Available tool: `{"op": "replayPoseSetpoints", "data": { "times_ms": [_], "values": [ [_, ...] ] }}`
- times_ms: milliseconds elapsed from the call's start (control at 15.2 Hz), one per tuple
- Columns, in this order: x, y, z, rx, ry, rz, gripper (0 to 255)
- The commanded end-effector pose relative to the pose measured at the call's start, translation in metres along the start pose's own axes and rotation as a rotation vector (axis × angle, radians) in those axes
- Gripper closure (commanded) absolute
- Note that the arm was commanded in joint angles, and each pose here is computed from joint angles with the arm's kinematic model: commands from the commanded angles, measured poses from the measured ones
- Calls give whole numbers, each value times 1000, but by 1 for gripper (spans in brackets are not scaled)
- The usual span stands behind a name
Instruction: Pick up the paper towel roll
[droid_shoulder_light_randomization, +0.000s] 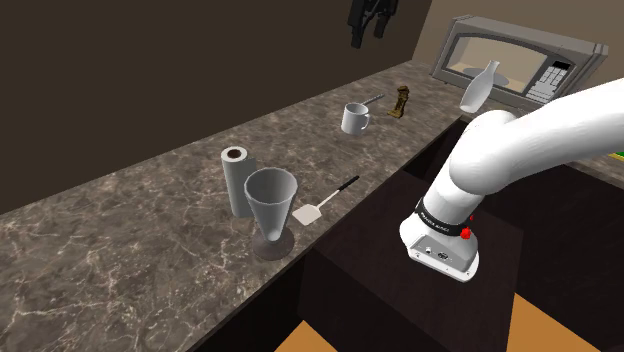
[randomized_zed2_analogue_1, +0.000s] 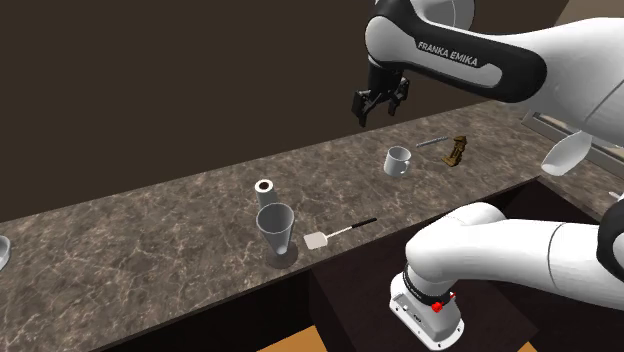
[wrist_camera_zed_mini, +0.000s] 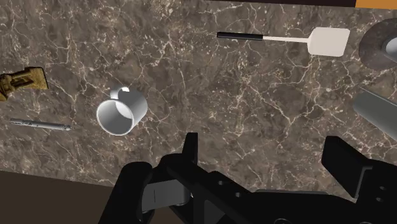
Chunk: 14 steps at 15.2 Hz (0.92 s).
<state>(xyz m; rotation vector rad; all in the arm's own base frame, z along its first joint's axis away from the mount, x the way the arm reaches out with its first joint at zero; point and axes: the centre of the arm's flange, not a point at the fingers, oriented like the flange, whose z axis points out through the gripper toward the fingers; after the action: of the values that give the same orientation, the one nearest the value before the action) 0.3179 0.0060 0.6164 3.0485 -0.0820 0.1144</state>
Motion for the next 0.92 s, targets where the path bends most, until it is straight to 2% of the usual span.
{"op": "replayPoseSetpoints", "data": {
  "times_ms": [0, 858],
  "values": [
    [0, 0, 0, 0, 0, 0, 0],
    [53, -134, 85, 44, -30, 4, 0]
  ]
}}
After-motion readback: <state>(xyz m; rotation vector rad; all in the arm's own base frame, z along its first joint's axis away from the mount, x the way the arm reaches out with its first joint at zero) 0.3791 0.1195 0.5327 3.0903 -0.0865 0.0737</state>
